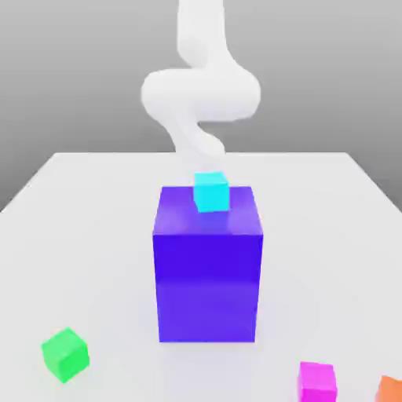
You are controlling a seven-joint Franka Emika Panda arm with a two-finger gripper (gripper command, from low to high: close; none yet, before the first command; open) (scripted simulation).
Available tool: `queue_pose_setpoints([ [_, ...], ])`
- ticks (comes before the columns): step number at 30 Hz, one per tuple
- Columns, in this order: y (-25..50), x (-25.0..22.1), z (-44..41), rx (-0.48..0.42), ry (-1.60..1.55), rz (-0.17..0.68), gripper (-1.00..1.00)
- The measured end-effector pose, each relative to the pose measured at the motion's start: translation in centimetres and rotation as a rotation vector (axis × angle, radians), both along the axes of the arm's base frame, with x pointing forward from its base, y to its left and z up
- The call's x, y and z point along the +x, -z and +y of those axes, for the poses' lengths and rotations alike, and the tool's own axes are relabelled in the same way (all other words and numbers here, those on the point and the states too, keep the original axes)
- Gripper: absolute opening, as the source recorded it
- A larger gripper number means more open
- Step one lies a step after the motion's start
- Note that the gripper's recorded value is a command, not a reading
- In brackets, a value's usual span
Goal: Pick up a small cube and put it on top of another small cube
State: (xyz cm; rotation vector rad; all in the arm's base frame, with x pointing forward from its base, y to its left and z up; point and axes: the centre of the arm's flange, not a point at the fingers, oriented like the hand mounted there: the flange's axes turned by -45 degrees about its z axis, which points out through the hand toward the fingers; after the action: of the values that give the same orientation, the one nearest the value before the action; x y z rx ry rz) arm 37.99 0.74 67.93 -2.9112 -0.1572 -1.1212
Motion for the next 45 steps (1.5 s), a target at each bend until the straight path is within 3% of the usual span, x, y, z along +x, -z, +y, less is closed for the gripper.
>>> queue_pose_setpoints([
  [7, 10.5, 7.8, 3.7, -0.101, -0.312, 0.165, 0.0],
  [15, 24.2, 12.5, 9.3, -0.232, -0.655, 0.326, 0.0],
  [28, 46.9, 11.1, 15.9, -0.505, -1.208, 0.563, 0.0],
  [33, 54.1, 10.7, 16.2, -0.531, -1.255, 0.582, 0.0],
  [34, 54.9, 10.6, 16.2, -0.531, -1.256, 0.582, -1.0],
  [40, 55.3, 10.6, 16.1, -0.53, -1.257, 0.585, -1.0],
  [45, 50.0, 10.6, 16.2, -0.531, -1.257, 0.584, -1.0],
])
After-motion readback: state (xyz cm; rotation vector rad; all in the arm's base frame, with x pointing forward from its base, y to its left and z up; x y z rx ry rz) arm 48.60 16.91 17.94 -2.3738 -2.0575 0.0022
